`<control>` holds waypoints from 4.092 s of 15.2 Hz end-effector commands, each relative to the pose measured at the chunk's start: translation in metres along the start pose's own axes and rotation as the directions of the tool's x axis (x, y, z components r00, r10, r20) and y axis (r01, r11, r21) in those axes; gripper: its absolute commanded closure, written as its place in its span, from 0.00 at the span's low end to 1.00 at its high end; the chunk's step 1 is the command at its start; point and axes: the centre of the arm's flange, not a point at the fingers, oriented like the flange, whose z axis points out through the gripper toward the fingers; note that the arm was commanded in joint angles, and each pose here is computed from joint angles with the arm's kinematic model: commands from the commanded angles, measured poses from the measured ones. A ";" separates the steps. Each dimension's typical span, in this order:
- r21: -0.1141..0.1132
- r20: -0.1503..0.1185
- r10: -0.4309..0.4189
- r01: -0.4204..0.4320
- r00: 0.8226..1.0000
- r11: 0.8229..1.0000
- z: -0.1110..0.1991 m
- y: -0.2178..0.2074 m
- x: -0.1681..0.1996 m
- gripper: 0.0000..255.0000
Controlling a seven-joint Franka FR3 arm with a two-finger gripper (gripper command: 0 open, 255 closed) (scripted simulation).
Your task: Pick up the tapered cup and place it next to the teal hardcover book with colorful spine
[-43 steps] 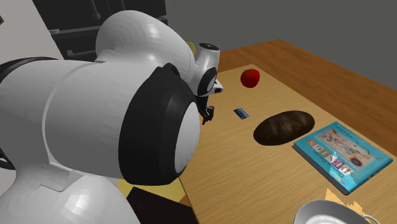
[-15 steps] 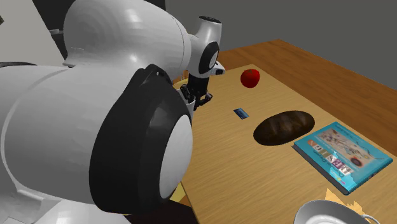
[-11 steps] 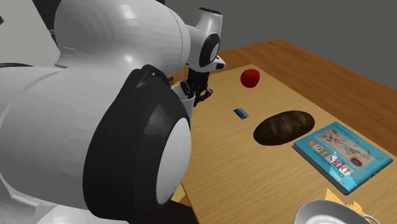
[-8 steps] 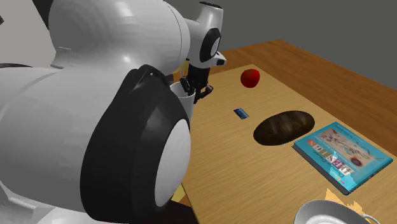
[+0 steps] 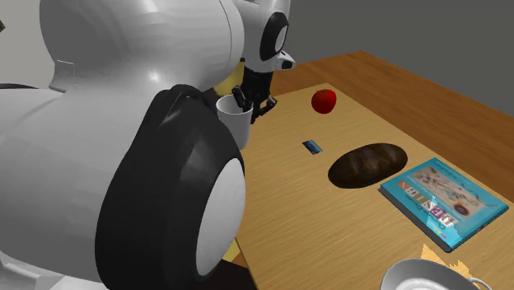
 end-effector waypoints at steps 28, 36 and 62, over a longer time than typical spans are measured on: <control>0.000 0.000 0.000 0.000 1.000 1.000 -0.103 0.184 0.008 1.00; 0.000 0.000 0.000 0.000 1.000 1.000 -0.120 0.288 0.015 1.00; 0.000 0.000 0.000 0.000 1.000 1.000 -0.035 0.390 0.024 1.00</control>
